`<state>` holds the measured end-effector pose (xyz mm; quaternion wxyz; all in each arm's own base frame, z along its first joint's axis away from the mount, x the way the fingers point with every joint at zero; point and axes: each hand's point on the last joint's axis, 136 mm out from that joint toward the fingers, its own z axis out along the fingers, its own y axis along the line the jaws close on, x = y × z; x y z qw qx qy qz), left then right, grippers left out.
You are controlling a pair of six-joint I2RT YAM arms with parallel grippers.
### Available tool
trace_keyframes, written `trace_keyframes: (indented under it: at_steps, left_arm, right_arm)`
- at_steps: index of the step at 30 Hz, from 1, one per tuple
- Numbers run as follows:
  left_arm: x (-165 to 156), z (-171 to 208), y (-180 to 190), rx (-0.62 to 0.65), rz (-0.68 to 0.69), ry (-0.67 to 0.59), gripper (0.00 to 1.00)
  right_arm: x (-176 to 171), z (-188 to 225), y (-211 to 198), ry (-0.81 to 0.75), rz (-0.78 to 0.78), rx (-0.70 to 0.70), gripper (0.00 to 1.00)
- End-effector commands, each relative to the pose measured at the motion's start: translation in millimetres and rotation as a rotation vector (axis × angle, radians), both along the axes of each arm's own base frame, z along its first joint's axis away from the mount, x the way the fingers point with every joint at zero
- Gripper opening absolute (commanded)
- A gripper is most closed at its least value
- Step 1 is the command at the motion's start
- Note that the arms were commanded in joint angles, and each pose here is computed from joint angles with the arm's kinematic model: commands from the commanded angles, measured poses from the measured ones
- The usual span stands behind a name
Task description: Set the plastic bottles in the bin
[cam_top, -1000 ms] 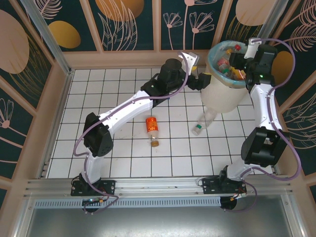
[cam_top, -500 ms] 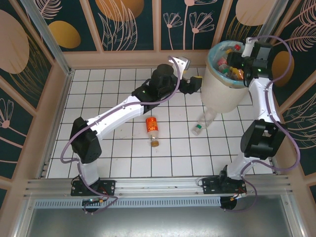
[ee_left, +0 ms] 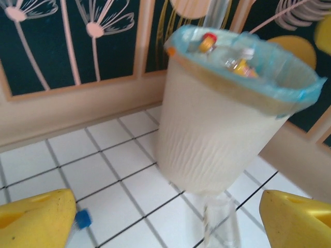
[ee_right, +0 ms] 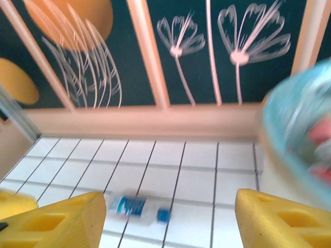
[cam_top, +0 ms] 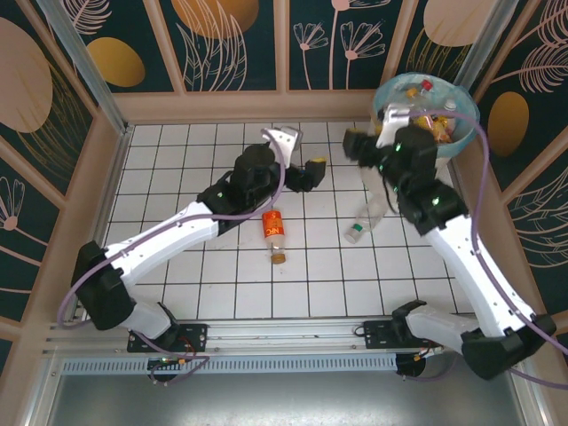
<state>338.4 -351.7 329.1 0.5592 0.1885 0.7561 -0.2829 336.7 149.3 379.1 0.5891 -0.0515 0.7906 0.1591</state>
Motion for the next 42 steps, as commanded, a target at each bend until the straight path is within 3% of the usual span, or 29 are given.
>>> trace_keyframes:
  at_steps: [1,9,12,13,14,19,33,38,42]
  left_arm:
    - [-4.4,-13.3,25.3,0.049,0.06,-0.032,0.93]
    - [-22.8,-63.1,60.0,0.121,0.114,0.031,0.94]
    - [-26.2,-74.6,64.7,0.111,0.125,0.062,0.94]
    - [-27.3,-75.2,64.9,0.103,0.124,0.068,0.94]
    - [-27.9,-76.6,65.1,0.1,0.124,0.076,0.94]
    - [-30.9,-75.4,65.9,0.078,0.125,0.104,0.94]
    - [-39.7,-80.8,65.5,0.043,0.104,0.164,0.93]
    - [-39.1,-82.4,64.6,0.043,0.103,0.17,0.93]
    - [-38.2,-81.6,62.2,0.038,0.099,0.169,0.93]
  right_arm:
    - [-17.5,-84.8,2.4,0.208,-0.106,-0.012,0.67]
    - [-55.5,-213.7,-15.9,0.456,-0.277,0.028,0.77]
    - [-51.2,-236.1,-33.8,0.466,-0.392,-0.007,0.85]
    - [-48.6,-242.0,-39.8,0.474,-0.426,-0.014,0.93]
    - [-44.6,-248.1,-45.6,0.489,-0.454,-0.015,0.96]
    - [-23.4,-274.1,-69.9,0.565,-0.54,0.03,0.97]
    - [5.8,-325.2,-90.1,0.593,-0.62,-0.025,0.95]
    - [-1.0,-338.3,-87.2,0.623,-0.591,-0.031,0.83]
    - [-8.4,-334.7,-81.9,0.618,-0.544,-0.029,0.68]
